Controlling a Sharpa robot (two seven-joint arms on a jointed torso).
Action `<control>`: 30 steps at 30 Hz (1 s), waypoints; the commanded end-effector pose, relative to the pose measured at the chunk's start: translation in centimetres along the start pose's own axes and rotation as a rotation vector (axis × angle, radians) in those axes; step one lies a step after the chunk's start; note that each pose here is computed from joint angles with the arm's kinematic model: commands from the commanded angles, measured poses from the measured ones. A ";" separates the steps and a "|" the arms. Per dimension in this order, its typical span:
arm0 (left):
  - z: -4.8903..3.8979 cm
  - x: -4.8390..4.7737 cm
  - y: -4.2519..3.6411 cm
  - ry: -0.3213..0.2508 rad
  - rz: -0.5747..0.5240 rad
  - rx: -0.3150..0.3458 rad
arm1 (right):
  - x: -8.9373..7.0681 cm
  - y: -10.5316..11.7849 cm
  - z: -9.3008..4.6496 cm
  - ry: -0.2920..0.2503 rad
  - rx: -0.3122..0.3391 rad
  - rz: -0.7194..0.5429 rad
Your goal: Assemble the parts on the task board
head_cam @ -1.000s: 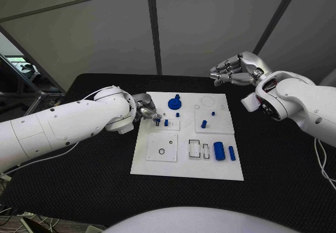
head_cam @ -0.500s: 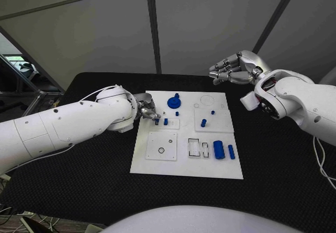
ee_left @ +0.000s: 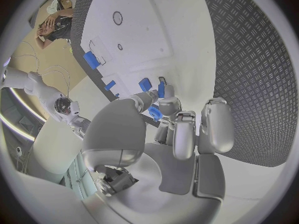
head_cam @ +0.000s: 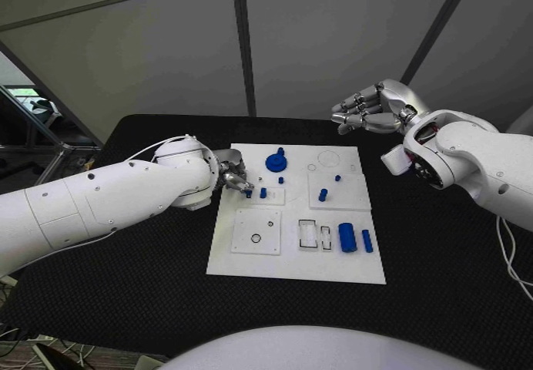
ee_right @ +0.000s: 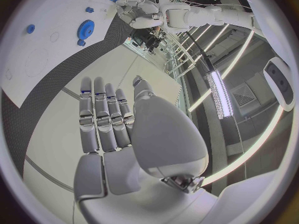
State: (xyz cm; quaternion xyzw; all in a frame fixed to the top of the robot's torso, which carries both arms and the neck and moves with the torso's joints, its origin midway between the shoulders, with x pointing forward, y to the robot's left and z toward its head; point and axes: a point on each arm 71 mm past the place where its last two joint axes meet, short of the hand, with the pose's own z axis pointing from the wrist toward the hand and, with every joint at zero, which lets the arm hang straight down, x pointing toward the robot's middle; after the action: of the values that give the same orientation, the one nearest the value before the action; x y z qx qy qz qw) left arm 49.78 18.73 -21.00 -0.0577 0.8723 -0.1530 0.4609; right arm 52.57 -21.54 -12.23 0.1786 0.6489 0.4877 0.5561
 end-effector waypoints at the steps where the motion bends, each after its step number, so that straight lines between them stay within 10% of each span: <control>1: 0.08 0.12 -0.04 0.010 0.024 -0.007 | 0.0 0.2 0.0 0.007 -0.009 -0.002; 30: -0.18 0.73 -0.12 0.047 0.055 -0.003 | 0.1 0.0 0.0 0.013 -0.005 -0.001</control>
State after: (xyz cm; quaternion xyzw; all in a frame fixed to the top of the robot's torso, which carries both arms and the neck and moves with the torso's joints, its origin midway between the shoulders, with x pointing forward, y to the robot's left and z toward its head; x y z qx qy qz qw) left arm 49.44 18.55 -21.14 -0.0400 0.8781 -0.1470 0.4535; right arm 52.57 -21.56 -12.36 0.1776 0.6512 0.4874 0.5539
